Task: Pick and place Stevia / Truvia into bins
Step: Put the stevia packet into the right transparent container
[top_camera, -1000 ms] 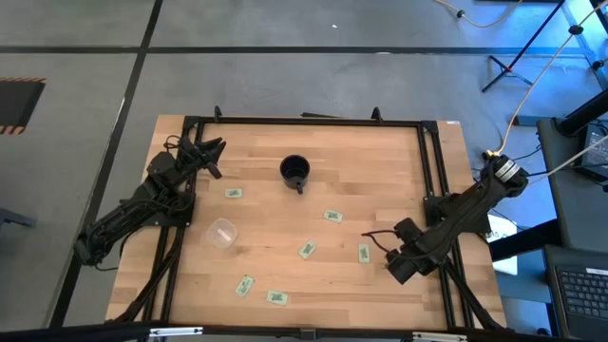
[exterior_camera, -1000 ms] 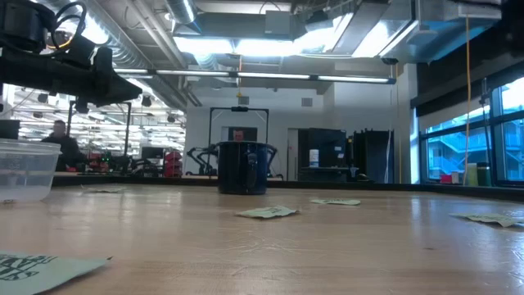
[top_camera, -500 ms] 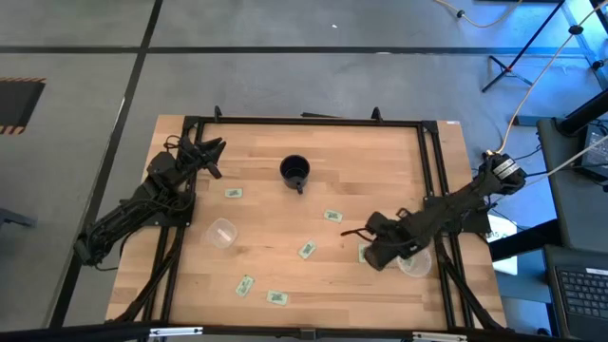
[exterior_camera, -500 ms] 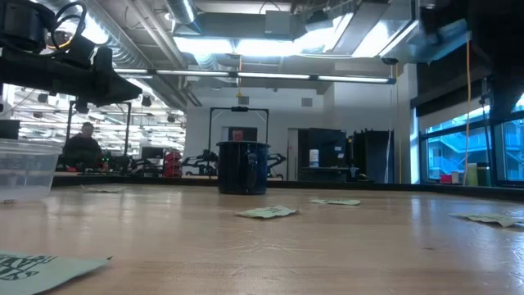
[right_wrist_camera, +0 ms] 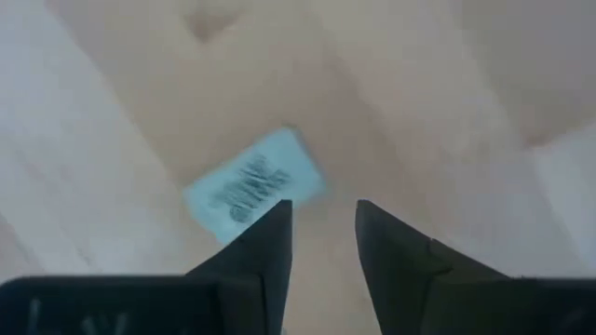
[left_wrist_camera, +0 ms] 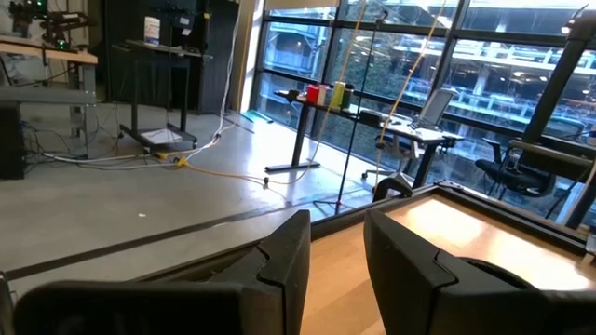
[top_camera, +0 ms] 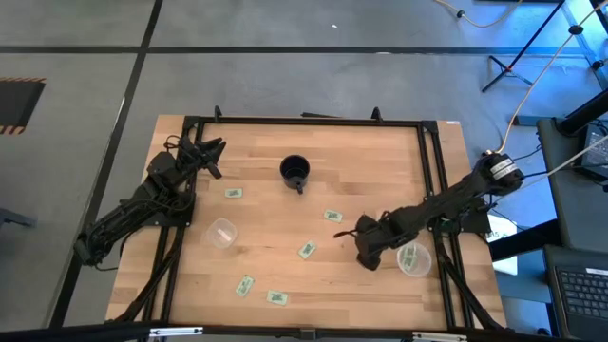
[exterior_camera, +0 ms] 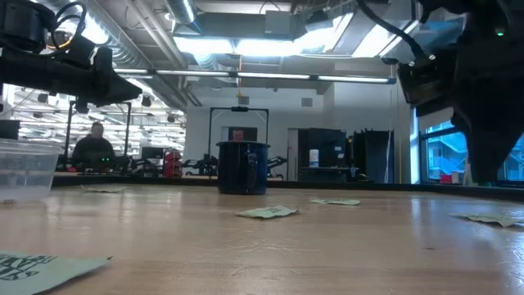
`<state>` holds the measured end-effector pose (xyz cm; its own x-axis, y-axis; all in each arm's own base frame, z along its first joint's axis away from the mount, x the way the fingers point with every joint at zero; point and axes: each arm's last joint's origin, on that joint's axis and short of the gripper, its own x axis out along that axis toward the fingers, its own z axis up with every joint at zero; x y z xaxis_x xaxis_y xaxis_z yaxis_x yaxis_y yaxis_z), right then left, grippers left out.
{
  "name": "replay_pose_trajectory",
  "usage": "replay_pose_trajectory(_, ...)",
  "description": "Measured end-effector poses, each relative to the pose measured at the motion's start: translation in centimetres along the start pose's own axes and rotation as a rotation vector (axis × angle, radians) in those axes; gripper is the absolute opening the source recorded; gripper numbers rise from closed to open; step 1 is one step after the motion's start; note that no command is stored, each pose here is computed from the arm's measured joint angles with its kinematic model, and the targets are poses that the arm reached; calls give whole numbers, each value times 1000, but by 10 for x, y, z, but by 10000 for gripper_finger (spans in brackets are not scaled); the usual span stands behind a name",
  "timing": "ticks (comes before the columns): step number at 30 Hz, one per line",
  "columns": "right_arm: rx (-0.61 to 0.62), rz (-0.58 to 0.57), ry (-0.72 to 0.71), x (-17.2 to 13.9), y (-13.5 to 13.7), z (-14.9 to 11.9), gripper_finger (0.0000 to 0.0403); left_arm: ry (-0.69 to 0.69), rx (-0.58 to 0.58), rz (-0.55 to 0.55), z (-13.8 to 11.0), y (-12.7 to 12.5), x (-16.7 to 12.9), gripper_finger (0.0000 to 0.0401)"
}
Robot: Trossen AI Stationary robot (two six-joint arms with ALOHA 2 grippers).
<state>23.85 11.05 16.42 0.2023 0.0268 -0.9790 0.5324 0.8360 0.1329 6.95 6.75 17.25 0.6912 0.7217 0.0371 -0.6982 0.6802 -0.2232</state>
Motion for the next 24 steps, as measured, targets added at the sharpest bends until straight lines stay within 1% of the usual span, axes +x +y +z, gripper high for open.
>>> replay_pose_trajectory(2, 1, 32, -7, 5, 1, 0, 123, -1, 0, -1, 0, 0, 0, 100)
replay_pose_trajectory(6, 0, 5, 11, 15, -1, -2, 123, 0, 0, 0, 0, 0, 0, 100)
replay_pose_trajectory(11, -72, -6, 23, 29, 3, -1, 123, 2, 0, 1, 0, 0, 0, 100)
replay_pose_trajectory(15, -75, -39, 59, 39, 4, -1, 123, 4, 0, 8, 0, 0, 0, 100)
replay_pose_trajectory(18, -74, -41, 74, 41, 3, -2, 123, 5, 0, 9, -1, 0, 0, 100)
replay_pose_trajectory(21, -69, -43, 79, 39, 3, -2, 112, 4, 1, 9, 0, 0, 0, 100)
replay_pose_trajectory(24, -52, -35, 76, 35, 4, -1, 92, 4, 1, 9, 0, 0, 0, 100)
